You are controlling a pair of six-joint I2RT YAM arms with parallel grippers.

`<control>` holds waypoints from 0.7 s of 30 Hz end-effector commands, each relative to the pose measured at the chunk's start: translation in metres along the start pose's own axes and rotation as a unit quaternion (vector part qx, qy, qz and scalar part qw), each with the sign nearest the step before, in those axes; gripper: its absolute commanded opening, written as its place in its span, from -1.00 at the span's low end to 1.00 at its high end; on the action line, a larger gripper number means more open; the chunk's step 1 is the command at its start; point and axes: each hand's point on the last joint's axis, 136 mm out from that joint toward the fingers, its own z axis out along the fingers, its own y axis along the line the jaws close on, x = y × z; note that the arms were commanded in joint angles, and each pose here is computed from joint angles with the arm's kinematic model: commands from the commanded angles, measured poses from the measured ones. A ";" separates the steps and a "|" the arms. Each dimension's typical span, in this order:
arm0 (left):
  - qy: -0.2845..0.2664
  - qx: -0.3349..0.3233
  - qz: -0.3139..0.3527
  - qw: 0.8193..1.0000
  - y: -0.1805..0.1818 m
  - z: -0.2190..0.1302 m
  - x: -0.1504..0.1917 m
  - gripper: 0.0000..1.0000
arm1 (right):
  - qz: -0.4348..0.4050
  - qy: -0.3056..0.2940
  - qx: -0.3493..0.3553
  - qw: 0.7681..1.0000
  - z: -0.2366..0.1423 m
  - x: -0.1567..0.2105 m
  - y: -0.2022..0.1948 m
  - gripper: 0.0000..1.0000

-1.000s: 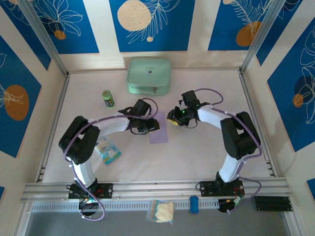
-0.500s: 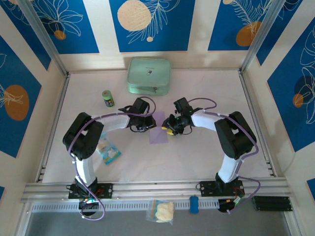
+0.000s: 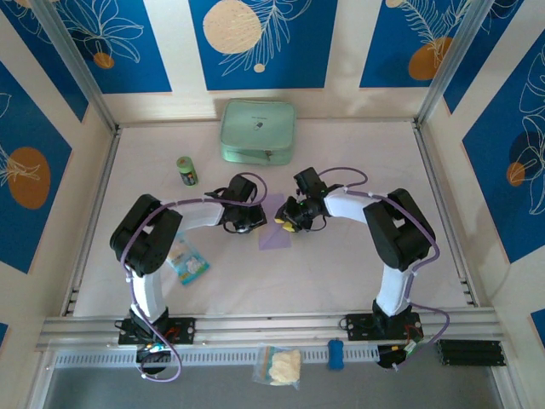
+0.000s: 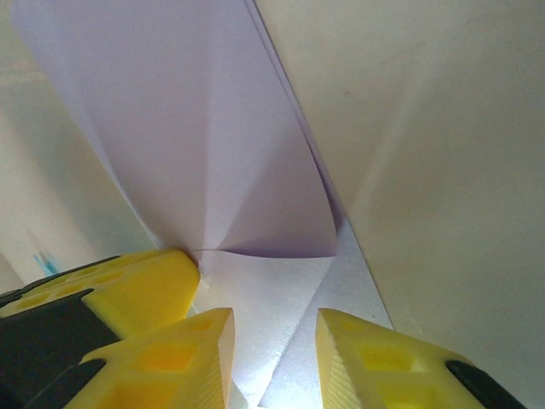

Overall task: Fold a paper plane with a square sheet of paper (pick it up from the middle)
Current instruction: Pick up the paper from the center of the table.

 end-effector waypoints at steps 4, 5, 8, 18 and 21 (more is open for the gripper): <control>0.010 -0.034 -0.013 0.999 0.025 0.009 0.009 -0.76 | 0.004 0.007 0.016 1.000 0.005 0.001 -0.001 -0.40; 0.010 -0.034 -0.014 0.999 0.026 0.010 0.009 -0.76 | 0.002 0.009 0.015 1.000 0.006 0.002 0.000 -0.40; 0.012 -0.033 -0.015 0.999 0.026 0.011 0.009 -0.76 | -0.003 0.016 0.006 1.000 0.009 0.003 0.003 -0.45; 0.013 -0.035 -0.018 0.999 0.027 0.011 0.010 -0.76 | -0.034 0.041 -0.052 0.997 0.010 0.012 0.024 -0.55; 0.013 -0.038 -0.018 0.999 0.029 0.010 0.011 -0.76 | -0.051 0.040 -0.078 0.995 0.007 0.014 0.029 -0.55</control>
